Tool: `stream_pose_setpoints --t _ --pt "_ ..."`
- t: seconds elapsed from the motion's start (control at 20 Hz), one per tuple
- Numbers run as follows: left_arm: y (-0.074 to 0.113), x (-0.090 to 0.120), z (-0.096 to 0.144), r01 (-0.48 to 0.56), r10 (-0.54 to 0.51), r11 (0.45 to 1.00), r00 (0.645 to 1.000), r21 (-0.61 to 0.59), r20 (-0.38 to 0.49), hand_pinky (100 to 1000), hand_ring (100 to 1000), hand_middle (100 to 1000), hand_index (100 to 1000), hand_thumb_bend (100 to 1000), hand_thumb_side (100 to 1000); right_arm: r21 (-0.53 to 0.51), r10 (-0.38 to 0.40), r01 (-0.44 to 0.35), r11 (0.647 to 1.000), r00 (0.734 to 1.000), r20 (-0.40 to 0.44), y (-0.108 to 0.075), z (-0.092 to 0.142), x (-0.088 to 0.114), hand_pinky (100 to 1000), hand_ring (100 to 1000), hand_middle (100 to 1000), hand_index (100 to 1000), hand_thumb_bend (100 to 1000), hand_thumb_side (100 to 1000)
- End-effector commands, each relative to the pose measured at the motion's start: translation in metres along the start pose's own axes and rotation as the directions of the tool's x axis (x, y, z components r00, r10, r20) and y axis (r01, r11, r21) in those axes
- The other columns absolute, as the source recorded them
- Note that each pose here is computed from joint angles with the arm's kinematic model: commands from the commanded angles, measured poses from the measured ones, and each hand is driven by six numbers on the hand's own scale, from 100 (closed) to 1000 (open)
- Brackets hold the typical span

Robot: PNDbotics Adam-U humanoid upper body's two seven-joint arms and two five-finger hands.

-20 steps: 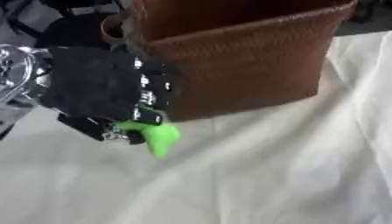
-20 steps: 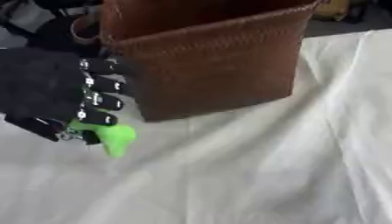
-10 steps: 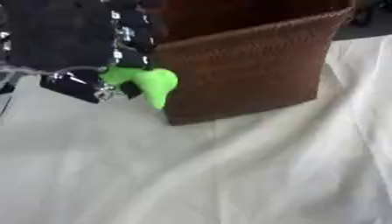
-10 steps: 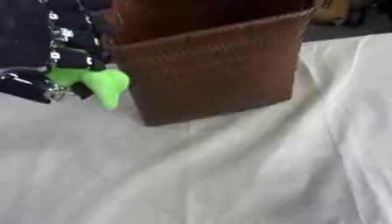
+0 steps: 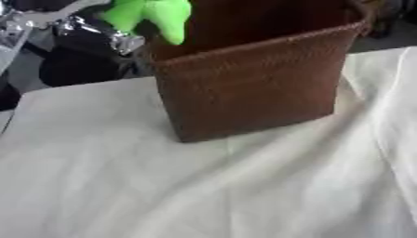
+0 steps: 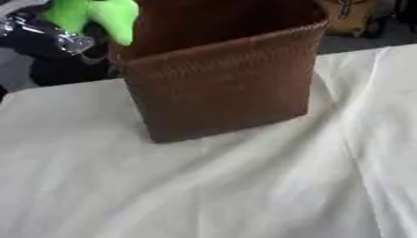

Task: Pick up objects on the table and place them in the box.

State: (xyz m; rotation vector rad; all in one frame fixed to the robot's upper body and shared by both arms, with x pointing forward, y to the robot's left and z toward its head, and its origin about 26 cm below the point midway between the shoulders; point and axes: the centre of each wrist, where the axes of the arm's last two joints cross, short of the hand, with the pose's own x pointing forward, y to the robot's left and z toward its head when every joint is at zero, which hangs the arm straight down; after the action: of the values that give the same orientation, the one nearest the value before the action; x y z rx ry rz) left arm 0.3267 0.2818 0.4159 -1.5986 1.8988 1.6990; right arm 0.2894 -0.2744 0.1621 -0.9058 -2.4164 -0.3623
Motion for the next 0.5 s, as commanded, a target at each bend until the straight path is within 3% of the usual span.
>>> stream_pose_setpoints --t 0.05,0.5 --pt "0.007 -0.02 -0.001 0.019 -0.018 1.0 0.995 0.018 -0.095 979 789 459 621 117 285 0.015 -0.009 0.009 1.0 1.0 0.023 -0.001 -0.005 0.004 681 623 684 591 100 1000" --pt "-0.012 -0.049 -0.013 -0.006 0.031 0.996 0.96 0.093 -0.278 962 776 424 609 105 285 0.037 -0.027 0.026 0.999 0.999 0.035 0.0 -0.004 0.005 681 623 683 590 100 1000"
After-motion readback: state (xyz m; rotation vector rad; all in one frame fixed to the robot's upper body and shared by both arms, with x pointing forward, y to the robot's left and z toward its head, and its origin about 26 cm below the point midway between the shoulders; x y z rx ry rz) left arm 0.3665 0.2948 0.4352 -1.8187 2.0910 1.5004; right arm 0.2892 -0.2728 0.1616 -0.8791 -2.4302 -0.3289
